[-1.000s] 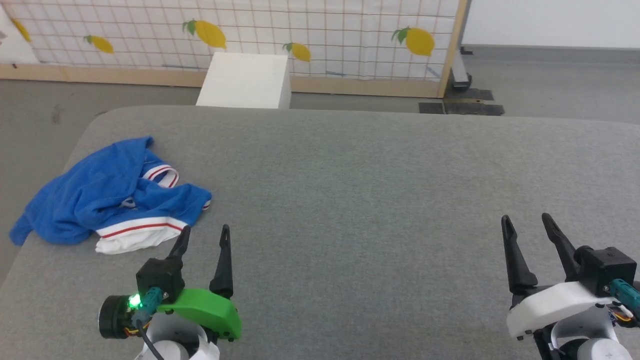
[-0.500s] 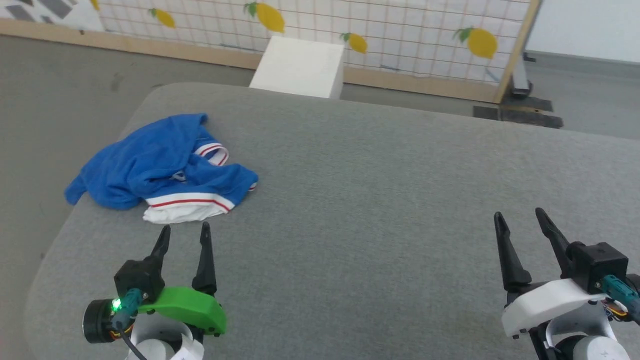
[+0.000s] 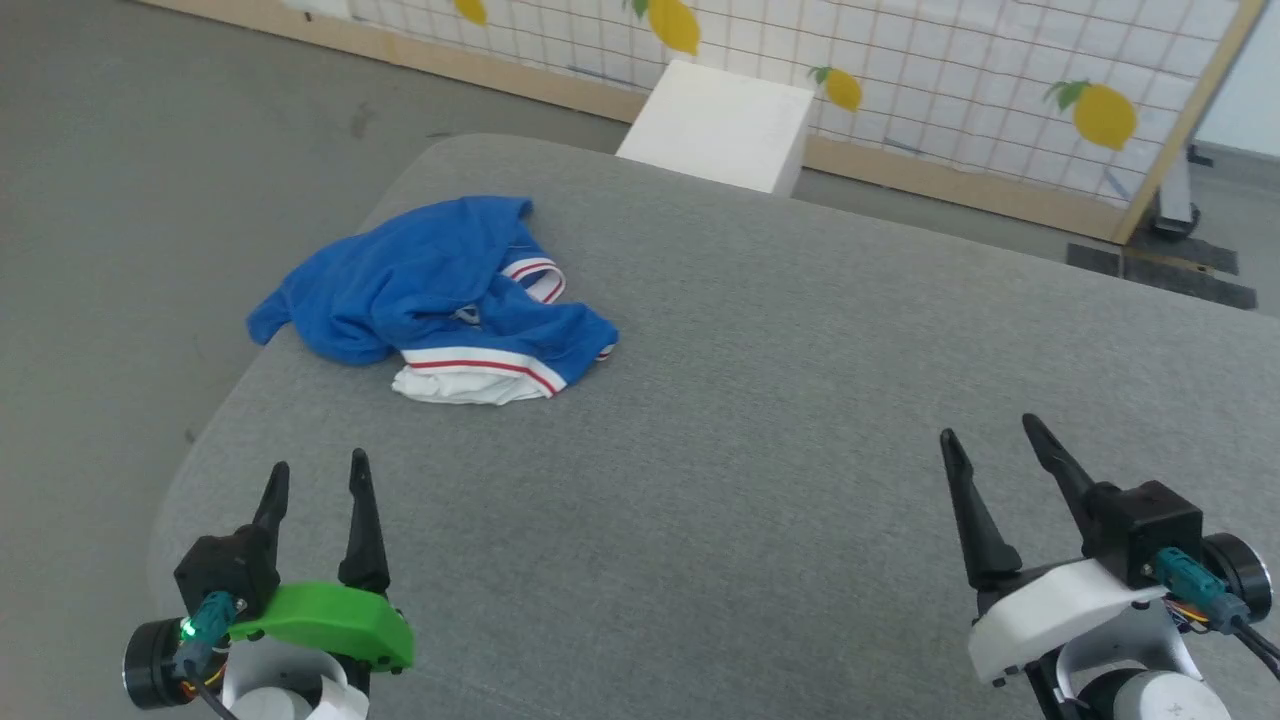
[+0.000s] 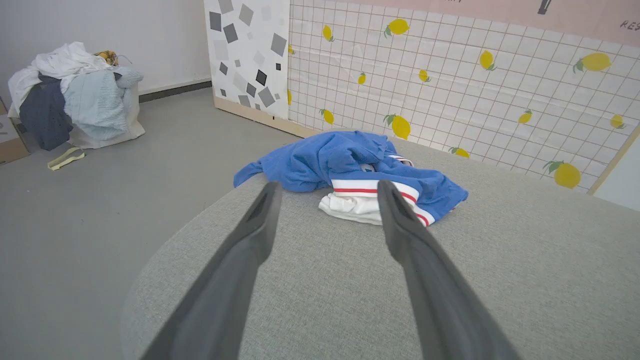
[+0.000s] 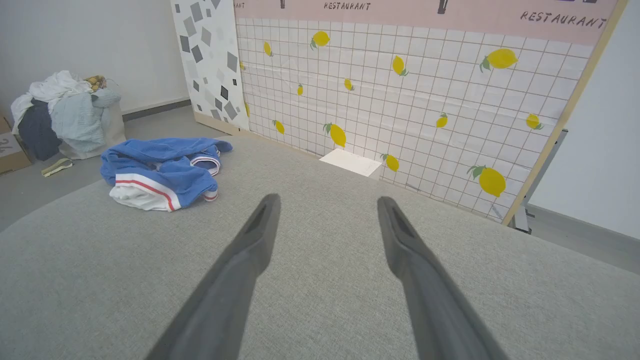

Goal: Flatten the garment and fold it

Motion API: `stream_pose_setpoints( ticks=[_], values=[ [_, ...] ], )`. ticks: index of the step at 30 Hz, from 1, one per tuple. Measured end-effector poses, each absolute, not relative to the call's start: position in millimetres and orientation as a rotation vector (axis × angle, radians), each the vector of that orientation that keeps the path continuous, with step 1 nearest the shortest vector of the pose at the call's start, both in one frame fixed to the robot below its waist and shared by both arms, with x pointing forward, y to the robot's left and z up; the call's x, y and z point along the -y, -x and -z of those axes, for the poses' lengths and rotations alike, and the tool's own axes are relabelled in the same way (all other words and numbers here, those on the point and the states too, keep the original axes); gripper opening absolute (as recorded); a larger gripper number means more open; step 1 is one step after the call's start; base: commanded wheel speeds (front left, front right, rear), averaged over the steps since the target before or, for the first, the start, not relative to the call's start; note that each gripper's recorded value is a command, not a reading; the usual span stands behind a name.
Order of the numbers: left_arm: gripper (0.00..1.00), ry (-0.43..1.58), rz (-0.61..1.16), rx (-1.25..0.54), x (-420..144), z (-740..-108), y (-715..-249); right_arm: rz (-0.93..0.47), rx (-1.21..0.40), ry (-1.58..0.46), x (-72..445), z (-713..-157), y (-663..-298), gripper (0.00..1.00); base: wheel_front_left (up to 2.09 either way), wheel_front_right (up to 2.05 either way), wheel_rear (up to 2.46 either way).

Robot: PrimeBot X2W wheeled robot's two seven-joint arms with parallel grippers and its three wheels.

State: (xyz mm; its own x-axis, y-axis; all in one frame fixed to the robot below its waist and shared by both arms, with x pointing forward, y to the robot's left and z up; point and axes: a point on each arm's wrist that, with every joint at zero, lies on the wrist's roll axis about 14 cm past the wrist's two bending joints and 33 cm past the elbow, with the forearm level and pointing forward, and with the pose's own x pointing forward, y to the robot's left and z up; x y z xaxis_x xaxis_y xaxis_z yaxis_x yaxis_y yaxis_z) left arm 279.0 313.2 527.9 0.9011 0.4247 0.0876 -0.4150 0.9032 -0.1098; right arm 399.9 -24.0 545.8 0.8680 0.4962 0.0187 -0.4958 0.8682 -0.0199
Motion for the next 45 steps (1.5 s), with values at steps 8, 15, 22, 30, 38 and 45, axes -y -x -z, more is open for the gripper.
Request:
stream_pose_setpoints(
  ticks=[8,15,22,30,38,45],
  values=[
    [1.00,0.090,-0.517,0.118,-333.6,-526.1,-254.9,-0.604,0.017,0.017,-4.9,-544.3,-395.2,1.00,0.00,0.00,0.00],
    [1.00,0.070,-0.565,0.120,-345.8,-524.0,-238.6,-0.662,0.010,0.011,-24.5,-541.3,-392.5,1.00,0.00,0.00,0.00],
    [1.00,0.061,-0.559,0.157,-352.4,-537.0,-249.5,-0.678,-0.007,0.003,-30.0,-534.9,-394.0,1.00,0.00,0.00,0.00],
    [1.00,-0.007,-0.501,0.309,-367.0,-599.0,-295.3,-0.672,-0.031,-0.009,-28.7,-528.3,-400.0,1.00,0.00,0.00,0.00],
    [1.00,-0.121,-0.383,0.383,-377.0,-667.2,-370.9,-0.636,-0.033,-0.019,-20.5,-526.0,-418.4,1.00,0.00,0.00,0.00],
    [1.00,-0.120,-0.307,0.185,-380.9,-662.6,-448.5,-0.578,-0.069,-0.030,-2.4,-509.7,-436.5,1.00,0.00,0.00,0.00]
  ],
)
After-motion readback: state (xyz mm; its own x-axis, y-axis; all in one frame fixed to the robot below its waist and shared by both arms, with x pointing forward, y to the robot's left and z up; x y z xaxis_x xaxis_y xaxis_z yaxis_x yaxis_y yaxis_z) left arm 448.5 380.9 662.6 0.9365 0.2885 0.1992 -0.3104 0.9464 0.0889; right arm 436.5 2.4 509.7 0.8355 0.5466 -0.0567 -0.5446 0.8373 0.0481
